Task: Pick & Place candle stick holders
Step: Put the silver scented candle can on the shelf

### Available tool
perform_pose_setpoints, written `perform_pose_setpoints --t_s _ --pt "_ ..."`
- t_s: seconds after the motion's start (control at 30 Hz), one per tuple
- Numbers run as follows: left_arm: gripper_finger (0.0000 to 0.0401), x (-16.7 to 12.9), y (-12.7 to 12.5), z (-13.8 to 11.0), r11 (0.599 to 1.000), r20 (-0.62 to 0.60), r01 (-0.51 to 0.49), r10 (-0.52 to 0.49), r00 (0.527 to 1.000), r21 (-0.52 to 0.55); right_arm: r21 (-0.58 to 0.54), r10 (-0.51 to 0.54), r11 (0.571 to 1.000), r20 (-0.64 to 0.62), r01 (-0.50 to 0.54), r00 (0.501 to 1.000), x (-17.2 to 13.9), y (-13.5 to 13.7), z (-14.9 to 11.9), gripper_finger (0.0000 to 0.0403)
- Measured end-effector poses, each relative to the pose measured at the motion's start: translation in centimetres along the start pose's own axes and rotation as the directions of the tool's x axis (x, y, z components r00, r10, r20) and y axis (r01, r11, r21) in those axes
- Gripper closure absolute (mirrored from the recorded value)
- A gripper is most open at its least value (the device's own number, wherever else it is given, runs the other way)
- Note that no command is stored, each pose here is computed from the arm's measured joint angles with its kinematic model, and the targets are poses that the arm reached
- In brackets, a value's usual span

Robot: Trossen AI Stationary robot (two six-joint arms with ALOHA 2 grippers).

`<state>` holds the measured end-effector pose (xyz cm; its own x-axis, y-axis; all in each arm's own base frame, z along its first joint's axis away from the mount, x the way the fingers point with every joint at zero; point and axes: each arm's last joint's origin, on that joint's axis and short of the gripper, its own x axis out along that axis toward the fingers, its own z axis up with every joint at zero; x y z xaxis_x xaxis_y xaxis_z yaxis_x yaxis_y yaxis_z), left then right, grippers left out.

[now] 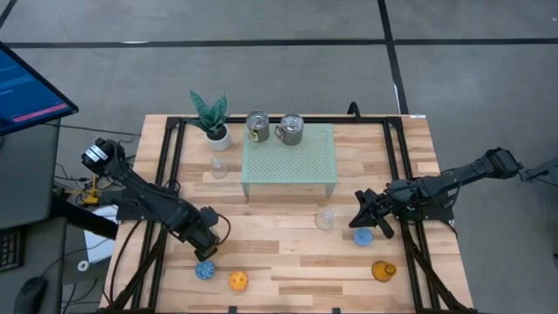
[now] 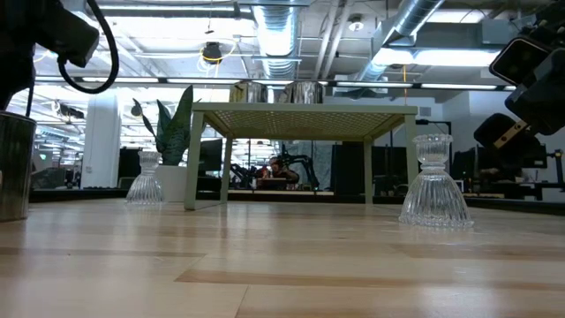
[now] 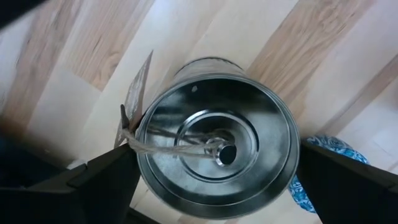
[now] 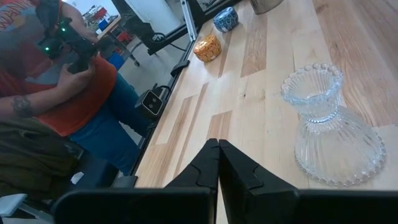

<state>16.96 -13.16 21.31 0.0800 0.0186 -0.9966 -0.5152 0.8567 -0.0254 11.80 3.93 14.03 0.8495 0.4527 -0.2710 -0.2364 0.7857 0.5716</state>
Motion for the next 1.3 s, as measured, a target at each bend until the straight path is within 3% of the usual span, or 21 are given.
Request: perform_pose_setpoints --t_s 0.93,1.3 --pt "0.0006 1.1 0.4 -0.2 0.999 0.002 -0.010 0.010 1.000 0.030 0.000 -0.001 1.000 -0.002 0.001 1.000 0.0 0.0 0.0 0.0403" --pt "0.0051 1.7 0.6 -0.4 0.999 -0.014 -0.012 0.012 1.000 0.053 0.000 -0.001 1.000 -0.001 0.001 1.000 0.0 0.0 0.0 0.0403"
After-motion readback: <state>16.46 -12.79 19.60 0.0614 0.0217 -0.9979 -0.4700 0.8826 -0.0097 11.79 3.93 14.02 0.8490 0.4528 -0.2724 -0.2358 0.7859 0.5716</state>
